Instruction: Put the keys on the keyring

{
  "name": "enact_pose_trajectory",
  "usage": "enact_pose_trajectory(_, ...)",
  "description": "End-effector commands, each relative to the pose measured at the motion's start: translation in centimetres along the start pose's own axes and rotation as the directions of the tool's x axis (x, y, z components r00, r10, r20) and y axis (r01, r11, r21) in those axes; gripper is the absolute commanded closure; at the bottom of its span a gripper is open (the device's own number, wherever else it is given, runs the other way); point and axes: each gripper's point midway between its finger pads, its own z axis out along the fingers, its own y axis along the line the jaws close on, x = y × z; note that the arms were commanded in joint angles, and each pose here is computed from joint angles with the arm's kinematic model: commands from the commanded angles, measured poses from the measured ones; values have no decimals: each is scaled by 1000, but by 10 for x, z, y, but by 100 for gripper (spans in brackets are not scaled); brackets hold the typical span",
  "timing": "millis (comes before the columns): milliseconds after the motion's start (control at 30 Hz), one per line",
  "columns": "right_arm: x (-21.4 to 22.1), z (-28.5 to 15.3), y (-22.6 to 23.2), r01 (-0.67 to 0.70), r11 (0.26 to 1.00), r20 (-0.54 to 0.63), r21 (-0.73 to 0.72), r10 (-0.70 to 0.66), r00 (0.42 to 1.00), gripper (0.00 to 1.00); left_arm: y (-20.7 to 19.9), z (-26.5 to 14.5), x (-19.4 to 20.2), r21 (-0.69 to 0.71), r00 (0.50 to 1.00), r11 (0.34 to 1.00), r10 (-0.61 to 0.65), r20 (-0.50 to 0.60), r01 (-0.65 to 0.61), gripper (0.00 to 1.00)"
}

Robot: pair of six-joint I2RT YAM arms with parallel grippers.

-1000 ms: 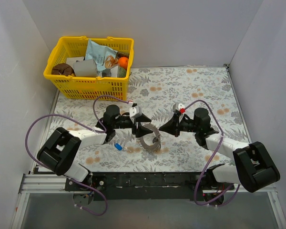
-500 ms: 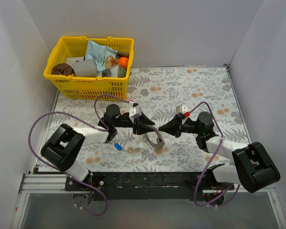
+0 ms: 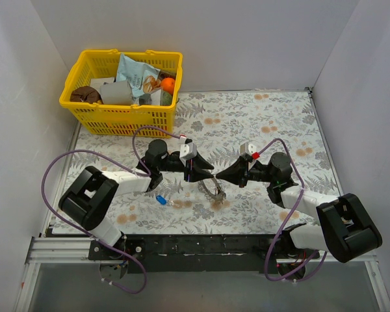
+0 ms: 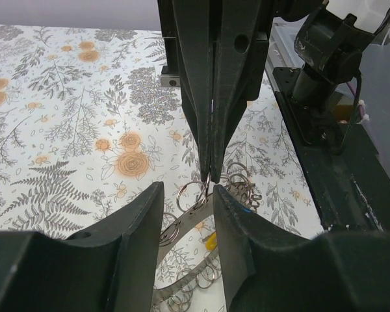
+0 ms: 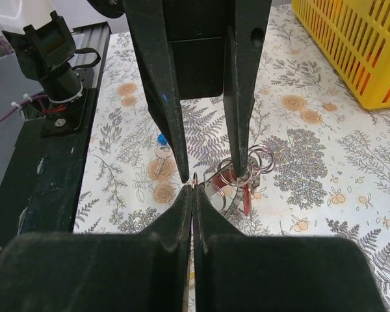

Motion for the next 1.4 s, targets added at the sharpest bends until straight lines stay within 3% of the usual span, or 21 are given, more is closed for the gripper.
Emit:
enact_pose_trajectory(0, -13, 2, 1, 60, 998, 36, -14, -60, 998, 99, 1, 8, -5, 24, 1000, 999, 27, -5, -27, 67)
enact_pose_trajectory(100, -13, 2, 2, 59, 998, 36, -14, -58, 998, 99, 0, 11, -2, 31, 999, 999, 27, -18, -26, 71)
enact_pose_trajectory(500, -12, 1, 1, 53, 999, 36, -8, -52, 998, 99, -1, 8, 8, 22, 998, 1000, 12, -55, -11, 72)
enact_pose_trajectory(633, -12, 2, 2, 48, 999, 35, -12, -48, 998, 99, -1, 9, 7, 32, 999, 999, 12, -51, -11, 85)
enact_pose_trajectory(700, -12, 2, 1, 46, 999, 35, -10, -46, 998, 99, -3, 11, 7, 52, 999, 999, 9, -49, -7, 98)
enact_pose_trajectory(867, -11, 2, -1, 16, 1000, 24, -6, -16, 1000, 99, -2, 12, 6, 60, 999, 998, 7, -52, -4, 100)
enact_pose_trajectory(933, -12, 3, -5, -6, 1000, 14, 7, 6, 1000, 89, -2, 11, 6, 50, 998, 999, 13, -56, -10, 100)
enact_pose_trajectory(1200, -34, -1, -10, 34, 995, 92, 94, -42, 995, 24, 1, 6, 7, 13, 996, 999, 34, -87, -33, 100)
enact_pose_trajectory(1367, -49, -6, -15, 40, 988, 128, 149, -59, 990, 13, 3, 5, 6, -19, 992, 998, 59, -108, -61, 100)
